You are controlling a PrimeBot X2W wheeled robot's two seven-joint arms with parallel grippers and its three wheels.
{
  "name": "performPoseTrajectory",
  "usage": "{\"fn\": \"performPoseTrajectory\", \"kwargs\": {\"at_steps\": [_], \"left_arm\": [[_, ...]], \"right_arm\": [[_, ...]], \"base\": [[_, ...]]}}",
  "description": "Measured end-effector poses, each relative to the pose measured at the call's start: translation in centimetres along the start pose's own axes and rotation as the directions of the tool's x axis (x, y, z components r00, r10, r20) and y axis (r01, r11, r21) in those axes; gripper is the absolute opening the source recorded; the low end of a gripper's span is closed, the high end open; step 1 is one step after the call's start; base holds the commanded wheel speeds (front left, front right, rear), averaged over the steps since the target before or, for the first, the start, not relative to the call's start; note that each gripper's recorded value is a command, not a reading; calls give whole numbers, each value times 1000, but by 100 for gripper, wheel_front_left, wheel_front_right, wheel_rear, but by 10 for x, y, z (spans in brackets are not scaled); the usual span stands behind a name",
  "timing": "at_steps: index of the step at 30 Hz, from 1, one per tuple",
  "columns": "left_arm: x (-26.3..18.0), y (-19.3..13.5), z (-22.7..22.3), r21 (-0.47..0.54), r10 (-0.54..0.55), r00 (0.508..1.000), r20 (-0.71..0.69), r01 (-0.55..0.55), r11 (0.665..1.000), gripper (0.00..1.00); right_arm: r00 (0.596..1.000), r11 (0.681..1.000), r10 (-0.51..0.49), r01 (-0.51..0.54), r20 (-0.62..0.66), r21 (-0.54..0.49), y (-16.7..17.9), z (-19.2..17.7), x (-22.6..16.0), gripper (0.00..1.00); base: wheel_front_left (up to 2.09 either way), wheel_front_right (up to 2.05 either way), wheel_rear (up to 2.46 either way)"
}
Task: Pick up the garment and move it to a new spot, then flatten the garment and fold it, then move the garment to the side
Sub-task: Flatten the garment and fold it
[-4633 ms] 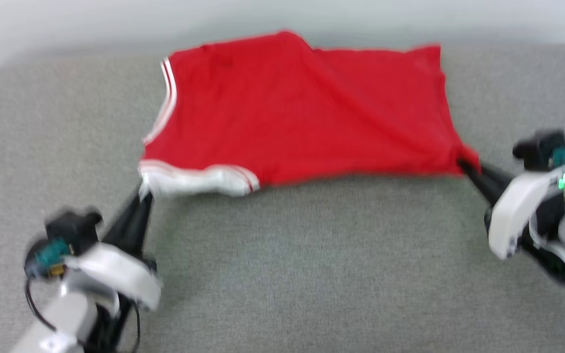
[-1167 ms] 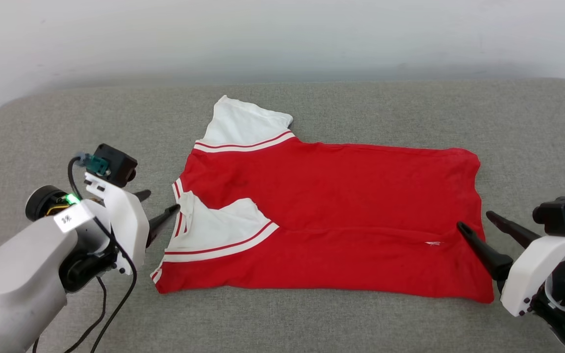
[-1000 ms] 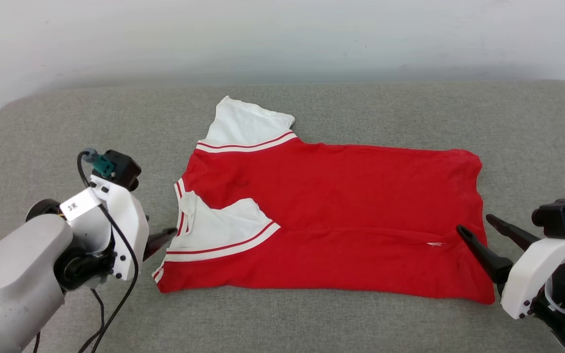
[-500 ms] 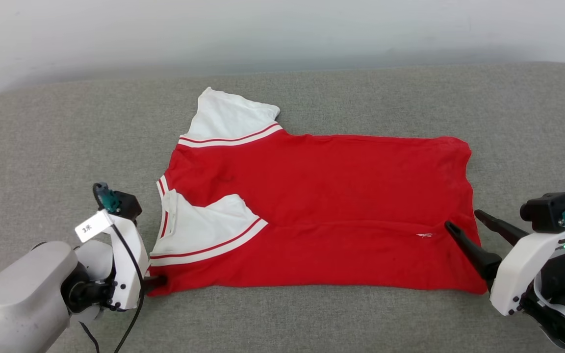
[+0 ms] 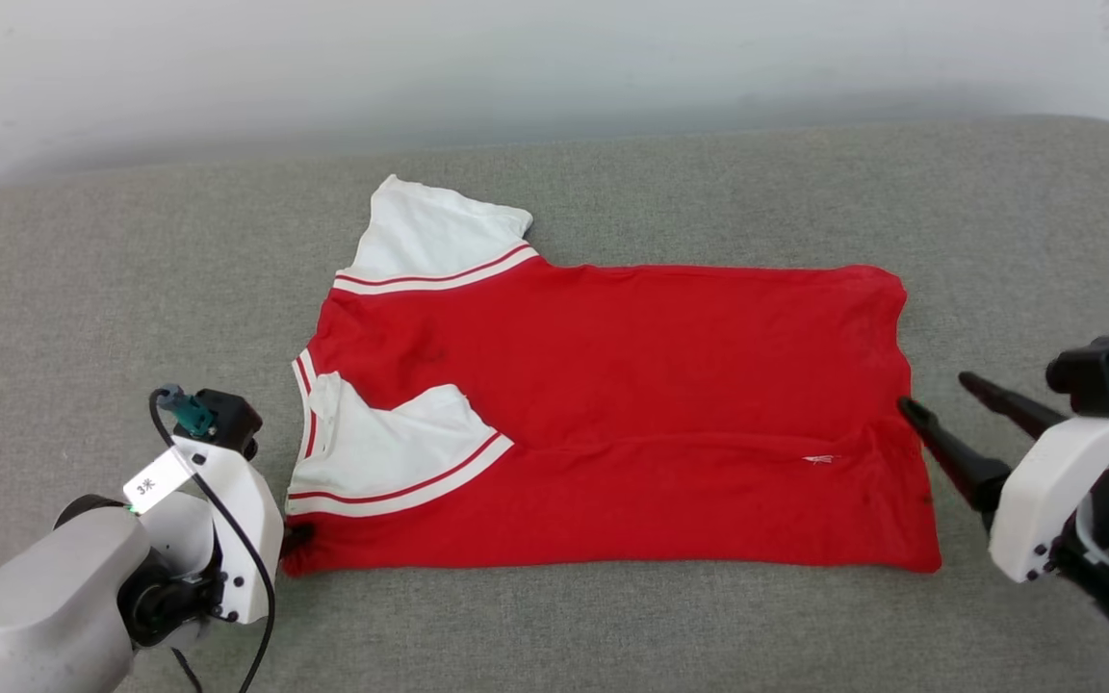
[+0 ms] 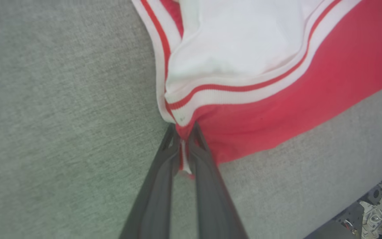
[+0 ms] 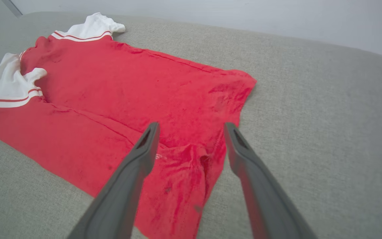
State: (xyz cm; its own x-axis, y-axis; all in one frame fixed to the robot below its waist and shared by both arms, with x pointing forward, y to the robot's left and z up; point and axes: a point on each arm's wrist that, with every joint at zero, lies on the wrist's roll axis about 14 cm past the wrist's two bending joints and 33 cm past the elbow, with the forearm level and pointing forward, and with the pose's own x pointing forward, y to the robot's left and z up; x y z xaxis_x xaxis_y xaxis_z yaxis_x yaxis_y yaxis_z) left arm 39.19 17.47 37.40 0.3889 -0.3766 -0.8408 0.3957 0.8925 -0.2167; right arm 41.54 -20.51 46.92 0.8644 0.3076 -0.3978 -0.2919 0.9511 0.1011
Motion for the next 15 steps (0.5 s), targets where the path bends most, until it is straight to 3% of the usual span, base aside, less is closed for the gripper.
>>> {"fn": "performPoseTrajectory", "kwargs": {"at_steps": [6,11,15], "left_arm": [[-18,-2,28,60,-1,988,156,-9,998,0],[-32,-5,41,124,-12,972,235,-17,992,0],[-36,-14,46,158,-25,964,263,-17,987,0]], "right_arm": [[999,996,-44,42,-21,-84,-20,28,-15,100],[980,993,-60,39,-192,-110,-26,14,-26,100],[935,997,-47,23,-352,-73,-23,-15,-31,100]], "base": [[0,0,0],[0,0,0],[0,0,0]]}}
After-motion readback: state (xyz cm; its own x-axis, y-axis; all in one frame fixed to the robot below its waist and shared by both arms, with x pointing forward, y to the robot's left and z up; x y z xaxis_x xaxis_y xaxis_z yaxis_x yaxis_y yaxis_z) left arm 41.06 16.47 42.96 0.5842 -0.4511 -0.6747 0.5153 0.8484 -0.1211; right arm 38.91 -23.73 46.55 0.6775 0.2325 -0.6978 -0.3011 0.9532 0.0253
